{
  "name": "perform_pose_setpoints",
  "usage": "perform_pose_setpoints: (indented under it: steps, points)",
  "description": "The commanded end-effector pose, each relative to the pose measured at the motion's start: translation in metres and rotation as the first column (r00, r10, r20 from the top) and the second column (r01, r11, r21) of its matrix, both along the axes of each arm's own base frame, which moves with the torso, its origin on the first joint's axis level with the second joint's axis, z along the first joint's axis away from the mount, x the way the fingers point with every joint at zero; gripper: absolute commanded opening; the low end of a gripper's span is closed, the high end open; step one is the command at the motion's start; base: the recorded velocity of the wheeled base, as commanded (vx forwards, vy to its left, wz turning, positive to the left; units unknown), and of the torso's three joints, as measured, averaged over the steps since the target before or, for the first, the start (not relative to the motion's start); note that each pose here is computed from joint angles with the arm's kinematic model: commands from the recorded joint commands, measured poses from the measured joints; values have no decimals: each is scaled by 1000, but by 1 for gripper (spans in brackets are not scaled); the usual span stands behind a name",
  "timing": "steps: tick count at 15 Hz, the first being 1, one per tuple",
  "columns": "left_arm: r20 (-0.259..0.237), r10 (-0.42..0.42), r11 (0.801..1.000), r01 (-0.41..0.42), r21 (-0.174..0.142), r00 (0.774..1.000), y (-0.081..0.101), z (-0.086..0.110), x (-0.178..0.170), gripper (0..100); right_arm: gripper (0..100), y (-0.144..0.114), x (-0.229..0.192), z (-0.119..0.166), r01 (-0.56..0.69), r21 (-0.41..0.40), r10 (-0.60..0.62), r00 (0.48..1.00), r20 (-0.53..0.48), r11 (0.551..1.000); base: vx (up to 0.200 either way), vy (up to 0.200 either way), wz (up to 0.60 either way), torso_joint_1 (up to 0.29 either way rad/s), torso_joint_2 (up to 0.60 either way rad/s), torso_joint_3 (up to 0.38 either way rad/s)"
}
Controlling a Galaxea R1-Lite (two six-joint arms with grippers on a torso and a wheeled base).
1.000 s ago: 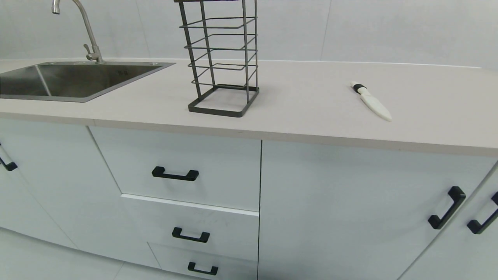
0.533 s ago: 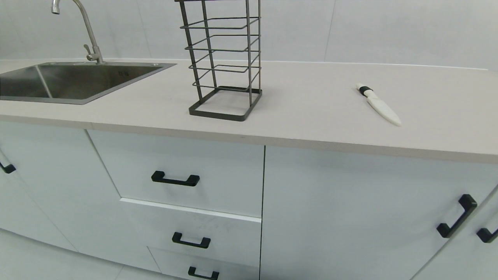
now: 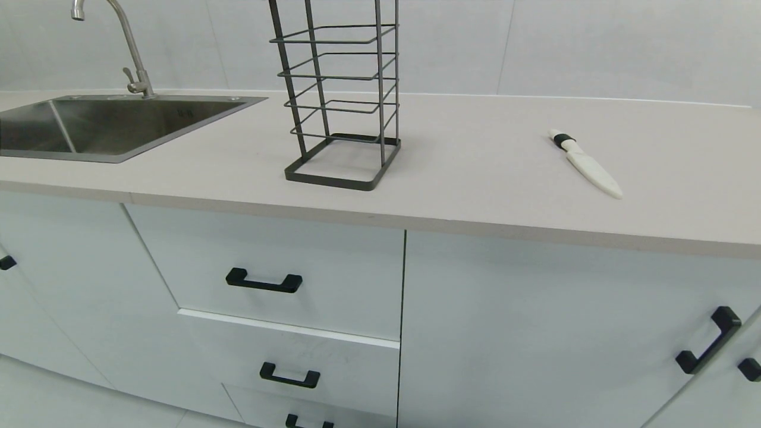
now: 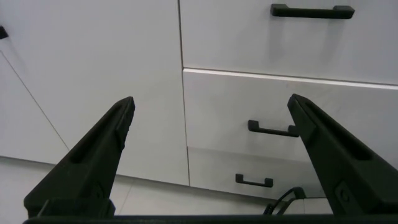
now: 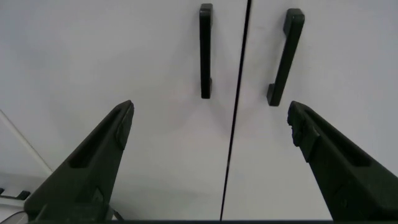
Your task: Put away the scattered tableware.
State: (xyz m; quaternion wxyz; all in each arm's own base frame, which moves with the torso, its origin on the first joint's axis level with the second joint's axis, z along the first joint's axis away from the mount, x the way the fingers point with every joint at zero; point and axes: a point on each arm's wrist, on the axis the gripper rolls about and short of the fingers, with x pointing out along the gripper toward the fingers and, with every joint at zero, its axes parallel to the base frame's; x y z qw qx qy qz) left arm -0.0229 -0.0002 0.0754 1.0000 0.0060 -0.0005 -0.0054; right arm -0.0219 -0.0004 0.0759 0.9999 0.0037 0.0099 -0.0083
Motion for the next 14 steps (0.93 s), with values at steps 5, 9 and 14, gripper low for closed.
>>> perform_pose_setpoints:
  steps: [5, 9, 14]
  points:
    - [-1, 0, 1000, 0, -1, 1000, 0, 0, 0, 100, 100, 0, 0, 0, -1, 0, 1, 1000, 1, 1000, 0, 0, 0, 58, -59, -12]
    - [-1, 0, 1000, 0, -1, 1000, 0, 0, 0, 100, 100, 0, 0, 0, 0, 0, 0, 1000, 0, 1000, 0, 0, 0, 240, -135, -163]
    - [-1, 0, 1000, 0, -3, 1000, 0, 0, 0, 100, 100, 0, 0, 0, 0, 0, 0, 1000, 0, 1000, 0, 0, 0, 205, -603, -205]
